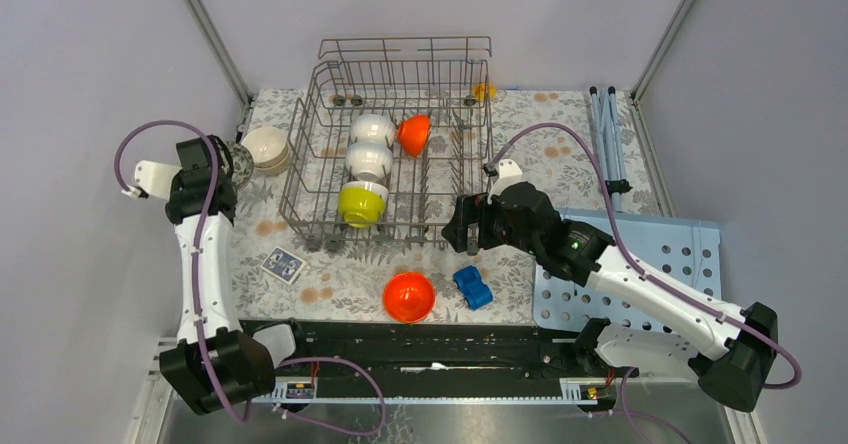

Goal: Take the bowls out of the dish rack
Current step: Place the bowl at the center of the board.

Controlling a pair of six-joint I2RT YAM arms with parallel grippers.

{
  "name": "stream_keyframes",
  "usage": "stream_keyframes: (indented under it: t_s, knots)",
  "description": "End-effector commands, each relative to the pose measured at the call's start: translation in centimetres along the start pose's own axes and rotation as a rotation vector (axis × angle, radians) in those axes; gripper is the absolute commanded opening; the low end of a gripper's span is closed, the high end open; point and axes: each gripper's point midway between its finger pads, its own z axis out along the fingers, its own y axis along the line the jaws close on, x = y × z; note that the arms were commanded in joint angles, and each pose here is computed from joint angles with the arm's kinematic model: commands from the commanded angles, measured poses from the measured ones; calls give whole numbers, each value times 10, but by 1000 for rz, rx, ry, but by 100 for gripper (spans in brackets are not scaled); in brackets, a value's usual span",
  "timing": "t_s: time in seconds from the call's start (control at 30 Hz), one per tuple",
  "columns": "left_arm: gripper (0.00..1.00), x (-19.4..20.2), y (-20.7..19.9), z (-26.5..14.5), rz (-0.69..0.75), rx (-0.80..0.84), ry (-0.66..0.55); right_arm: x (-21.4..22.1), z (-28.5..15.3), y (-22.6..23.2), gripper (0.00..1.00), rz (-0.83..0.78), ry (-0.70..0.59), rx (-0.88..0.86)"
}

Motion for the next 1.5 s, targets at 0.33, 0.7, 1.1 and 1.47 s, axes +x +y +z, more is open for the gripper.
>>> stream_keyframes:
  t_s: [0.33,0.7,1.1,1.47]
  knots:
    - [0,53,47,79,-70,-163,52,-25,-20,12,100,-38,-118,-70]
    - [0,75,55,111,-90,-204,68,-29,-14,24,100,4,-100,-101]
    - [0,90,60,134,-156,-213,60,-19,3,23,100,11,-24,-73]
    - [1,106,59,143,-75,-224,68,-24,-11,18,100,30,-62,-53]
